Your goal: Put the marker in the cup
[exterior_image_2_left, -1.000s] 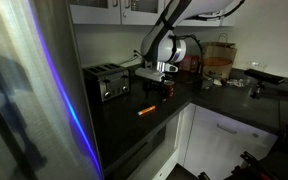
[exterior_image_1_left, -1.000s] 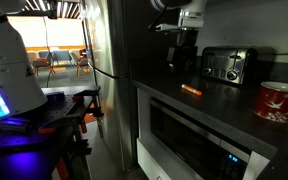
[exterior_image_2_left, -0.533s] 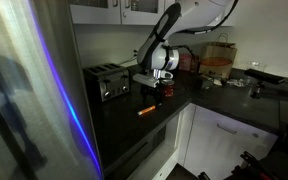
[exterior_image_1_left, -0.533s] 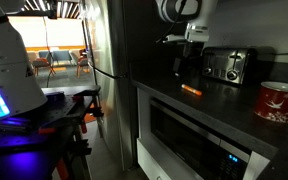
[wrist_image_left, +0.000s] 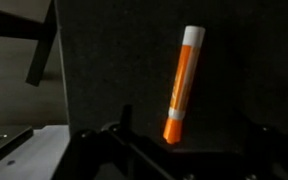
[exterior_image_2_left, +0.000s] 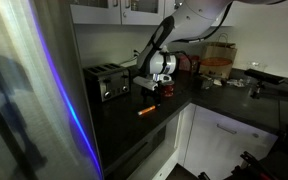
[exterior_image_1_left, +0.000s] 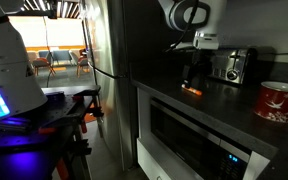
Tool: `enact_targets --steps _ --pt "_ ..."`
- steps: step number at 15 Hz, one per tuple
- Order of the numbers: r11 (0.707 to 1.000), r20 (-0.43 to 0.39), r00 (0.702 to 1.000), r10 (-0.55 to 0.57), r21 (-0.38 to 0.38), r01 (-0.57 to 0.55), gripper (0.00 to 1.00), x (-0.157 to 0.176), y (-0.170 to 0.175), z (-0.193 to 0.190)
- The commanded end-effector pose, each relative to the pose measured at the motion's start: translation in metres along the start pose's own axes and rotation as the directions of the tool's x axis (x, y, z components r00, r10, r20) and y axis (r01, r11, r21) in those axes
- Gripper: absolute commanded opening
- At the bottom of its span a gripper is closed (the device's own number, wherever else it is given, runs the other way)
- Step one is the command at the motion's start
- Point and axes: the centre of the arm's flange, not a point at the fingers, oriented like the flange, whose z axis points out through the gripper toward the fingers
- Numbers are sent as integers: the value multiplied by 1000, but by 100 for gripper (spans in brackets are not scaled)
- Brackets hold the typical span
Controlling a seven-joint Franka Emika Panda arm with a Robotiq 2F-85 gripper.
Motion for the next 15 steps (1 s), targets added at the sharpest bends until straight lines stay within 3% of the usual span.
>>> enact_targets --steps 1,3,11,13,15 --pt "997 -28 997 71 27 -70 71 13 -11 6" --pt "996 -34 996 86 26 -85 63 20 -10 9" --pt "998 -80 995 61 13 -60 0 12 -12 8" --pt "998 -143 988 60 12 -58 4 7 -11 -5" --pt "996 -263 961 88 -7 -93 5 8 -6 -27"
